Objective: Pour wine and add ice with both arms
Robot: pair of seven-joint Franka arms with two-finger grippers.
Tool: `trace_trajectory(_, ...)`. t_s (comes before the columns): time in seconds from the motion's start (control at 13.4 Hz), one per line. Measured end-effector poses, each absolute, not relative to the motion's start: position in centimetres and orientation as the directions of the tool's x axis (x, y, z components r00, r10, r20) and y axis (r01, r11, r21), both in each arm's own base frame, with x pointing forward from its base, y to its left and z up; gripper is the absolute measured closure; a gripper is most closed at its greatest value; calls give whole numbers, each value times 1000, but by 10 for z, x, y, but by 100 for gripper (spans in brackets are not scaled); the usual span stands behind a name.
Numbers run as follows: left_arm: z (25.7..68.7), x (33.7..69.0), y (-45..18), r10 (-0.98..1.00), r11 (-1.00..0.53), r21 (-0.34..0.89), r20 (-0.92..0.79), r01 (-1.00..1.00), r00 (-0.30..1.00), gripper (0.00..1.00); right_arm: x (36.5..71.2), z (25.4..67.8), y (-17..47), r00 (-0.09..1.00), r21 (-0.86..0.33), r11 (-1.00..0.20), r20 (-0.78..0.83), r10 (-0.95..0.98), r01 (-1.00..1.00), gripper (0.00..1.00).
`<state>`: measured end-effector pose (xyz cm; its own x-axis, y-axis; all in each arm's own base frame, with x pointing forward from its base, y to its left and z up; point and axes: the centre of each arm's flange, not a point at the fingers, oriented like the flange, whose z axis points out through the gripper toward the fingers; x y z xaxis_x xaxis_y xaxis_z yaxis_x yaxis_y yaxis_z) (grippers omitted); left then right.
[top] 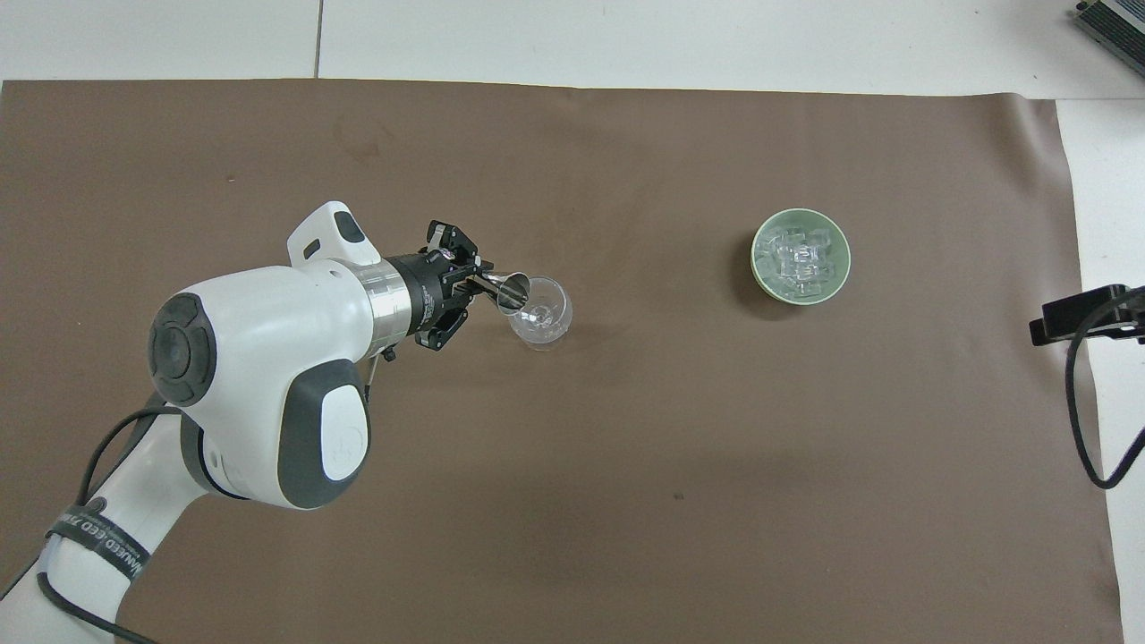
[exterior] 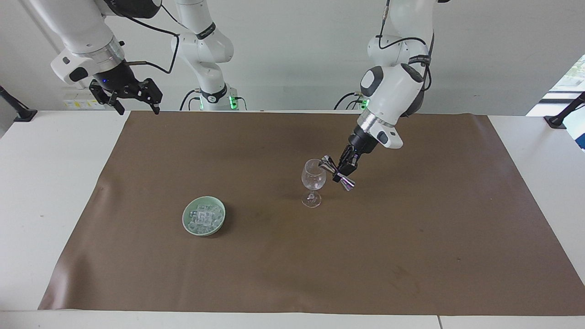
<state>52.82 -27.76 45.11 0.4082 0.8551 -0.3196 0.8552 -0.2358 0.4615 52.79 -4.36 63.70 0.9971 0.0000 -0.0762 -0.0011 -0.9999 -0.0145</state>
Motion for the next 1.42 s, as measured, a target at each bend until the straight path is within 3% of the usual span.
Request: trace_trajectory(1.42,461,534,-278,870,-294,483,-223,825,441,79,528,637,-44,997,-14,-1000,-76,0,-1,0)
